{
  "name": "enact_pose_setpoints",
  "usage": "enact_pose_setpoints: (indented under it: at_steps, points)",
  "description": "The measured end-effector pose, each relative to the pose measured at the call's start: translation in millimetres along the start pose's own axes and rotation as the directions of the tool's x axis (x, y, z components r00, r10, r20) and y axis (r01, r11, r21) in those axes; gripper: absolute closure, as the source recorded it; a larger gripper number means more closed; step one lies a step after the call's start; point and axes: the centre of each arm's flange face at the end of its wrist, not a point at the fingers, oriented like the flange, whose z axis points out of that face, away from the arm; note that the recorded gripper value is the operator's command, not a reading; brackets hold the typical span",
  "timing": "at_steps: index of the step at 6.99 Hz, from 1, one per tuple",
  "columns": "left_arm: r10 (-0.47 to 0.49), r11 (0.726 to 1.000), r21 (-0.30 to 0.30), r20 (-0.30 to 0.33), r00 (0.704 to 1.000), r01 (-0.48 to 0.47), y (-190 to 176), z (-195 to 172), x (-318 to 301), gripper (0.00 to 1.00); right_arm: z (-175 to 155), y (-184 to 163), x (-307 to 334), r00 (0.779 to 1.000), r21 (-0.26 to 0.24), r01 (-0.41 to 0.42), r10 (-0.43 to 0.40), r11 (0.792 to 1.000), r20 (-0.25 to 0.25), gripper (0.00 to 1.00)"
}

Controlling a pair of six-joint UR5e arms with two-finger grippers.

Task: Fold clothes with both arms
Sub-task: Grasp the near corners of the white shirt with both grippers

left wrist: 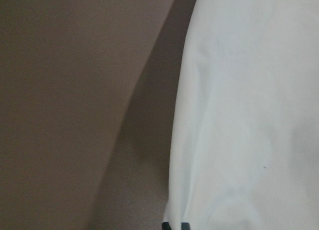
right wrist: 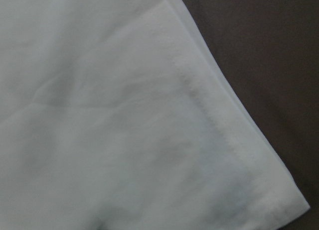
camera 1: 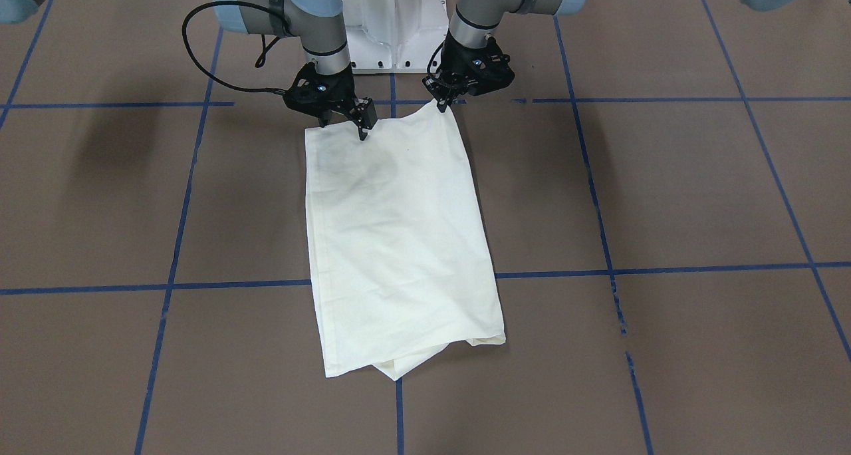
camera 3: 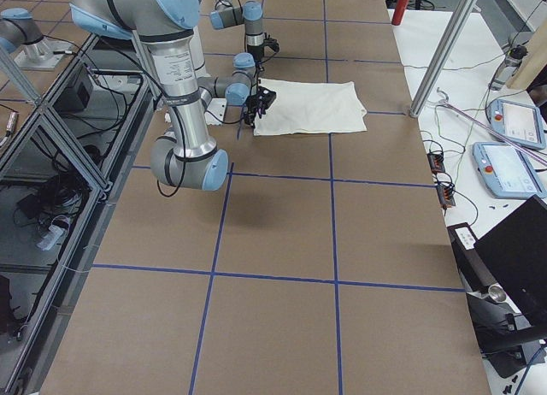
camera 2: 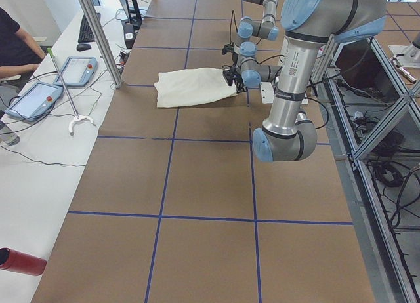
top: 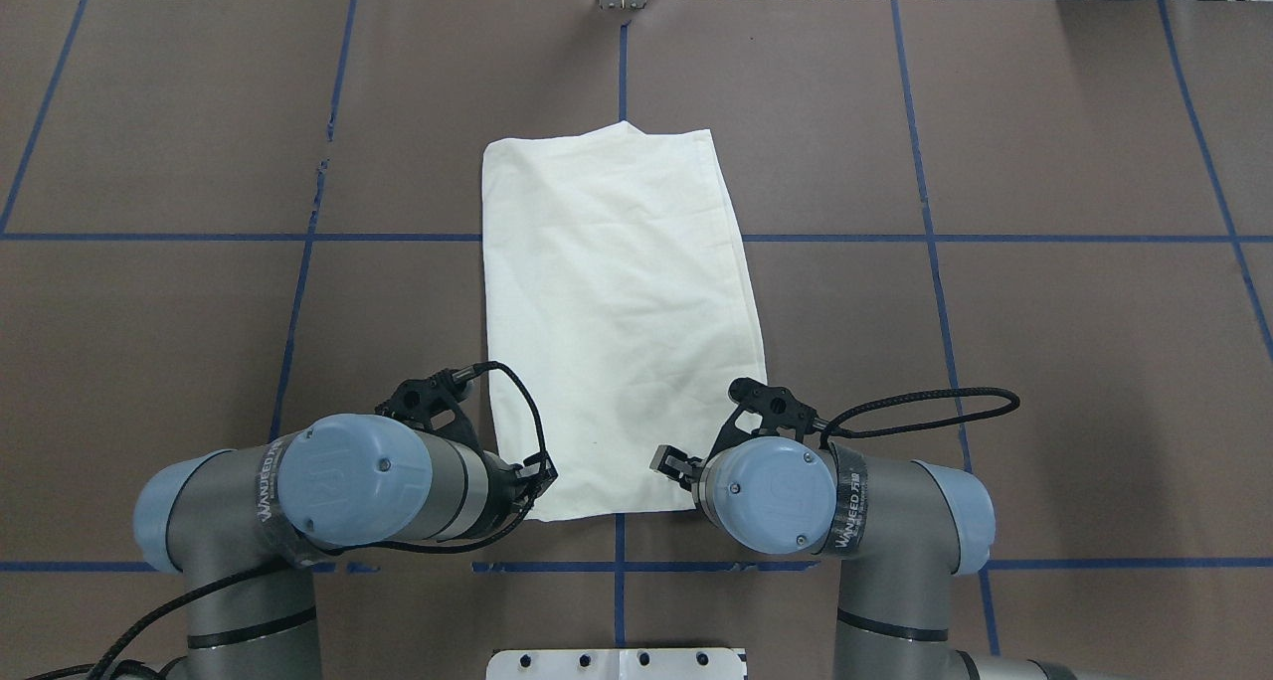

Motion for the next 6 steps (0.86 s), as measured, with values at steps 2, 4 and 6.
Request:
enact_pose_setpoints:
  at_steps: [2,4,6]
  points:
    - [0.0,1.0,0.0,-0.001,1.0,0.0,0.0,-0.6,-0.2,1.0,1.7,-0.7,2.1,1.0,-0.001,-0.002,0.002,1.0,-0.01,0.0]
    - [0.0,1.0,0.001,0.0,1.0,0.0,-0.3,-0.1,-0.5,1.0,2.7,-0.7,5.2,1.0,-0.004,-0.003,0.003,1.0,-0.018,0.0]
    - [0.0,1.0,0.003,0.001,1.0,0.0,-0.7,1.0,-0.8,1.0,2.5,-0.7,5.8,1.0,-0.004,-0.004,0.003,1.0,-0.019,0.26]
